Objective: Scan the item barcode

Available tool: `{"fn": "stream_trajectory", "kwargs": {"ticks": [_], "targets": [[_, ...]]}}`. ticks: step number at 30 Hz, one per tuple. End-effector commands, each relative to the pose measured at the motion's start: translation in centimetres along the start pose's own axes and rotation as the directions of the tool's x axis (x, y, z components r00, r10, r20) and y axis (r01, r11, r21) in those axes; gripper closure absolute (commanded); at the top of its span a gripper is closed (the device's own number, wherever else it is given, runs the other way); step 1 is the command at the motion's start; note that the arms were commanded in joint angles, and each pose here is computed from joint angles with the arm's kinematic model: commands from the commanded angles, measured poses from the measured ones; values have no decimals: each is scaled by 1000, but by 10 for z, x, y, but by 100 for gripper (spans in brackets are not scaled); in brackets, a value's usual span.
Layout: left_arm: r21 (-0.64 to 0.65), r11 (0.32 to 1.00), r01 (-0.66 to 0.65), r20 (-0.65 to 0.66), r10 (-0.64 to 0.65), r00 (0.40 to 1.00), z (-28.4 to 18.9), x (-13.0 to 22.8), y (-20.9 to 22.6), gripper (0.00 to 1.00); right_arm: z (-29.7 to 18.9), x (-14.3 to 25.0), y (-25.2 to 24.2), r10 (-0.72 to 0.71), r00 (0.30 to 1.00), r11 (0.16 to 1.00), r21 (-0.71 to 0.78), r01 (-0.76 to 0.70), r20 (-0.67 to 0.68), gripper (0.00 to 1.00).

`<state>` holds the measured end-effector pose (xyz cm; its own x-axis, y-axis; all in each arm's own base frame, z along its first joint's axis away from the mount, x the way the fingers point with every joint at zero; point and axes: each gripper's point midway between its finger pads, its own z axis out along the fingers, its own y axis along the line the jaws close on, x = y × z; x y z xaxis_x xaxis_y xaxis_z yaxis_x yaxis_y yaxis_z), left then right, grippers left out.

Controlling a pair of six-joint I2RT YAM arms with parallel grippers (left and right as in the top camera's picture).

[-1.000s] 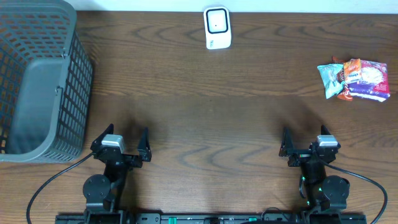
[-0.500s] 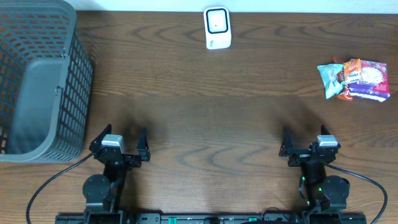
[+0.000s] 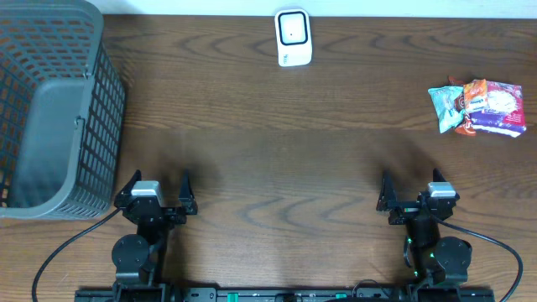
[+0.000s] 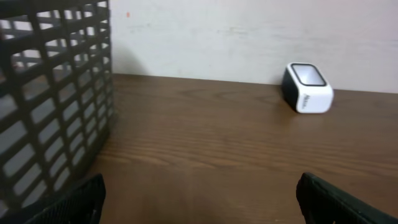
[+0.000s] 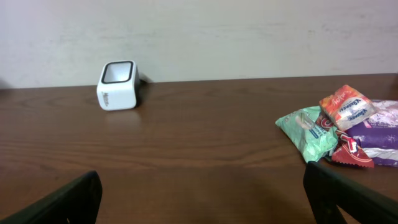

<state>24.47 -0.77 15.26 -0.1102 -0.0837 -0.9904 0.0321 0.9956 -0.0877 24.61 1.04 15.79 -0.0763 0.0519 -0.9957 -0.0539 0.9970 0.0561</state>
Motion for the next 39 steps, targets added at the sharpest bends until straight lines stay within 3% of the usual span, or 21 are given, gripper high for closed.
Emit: {"fn": "stream_trajectory", "kwargs": {"ticks": [1, 39], "targets": [[-61, 998, -21, -46, 18, 999, 0, 16, 12, 2, 0, 1, -1, 14, 1000, 1000, 4, -14, 1, 1], [-29, 997, -69, -49, 67, 997, 1, 16, 6, 2, 0, 2, -1, 14, 1000, 1000, 4, -14, -2, 1]]}}
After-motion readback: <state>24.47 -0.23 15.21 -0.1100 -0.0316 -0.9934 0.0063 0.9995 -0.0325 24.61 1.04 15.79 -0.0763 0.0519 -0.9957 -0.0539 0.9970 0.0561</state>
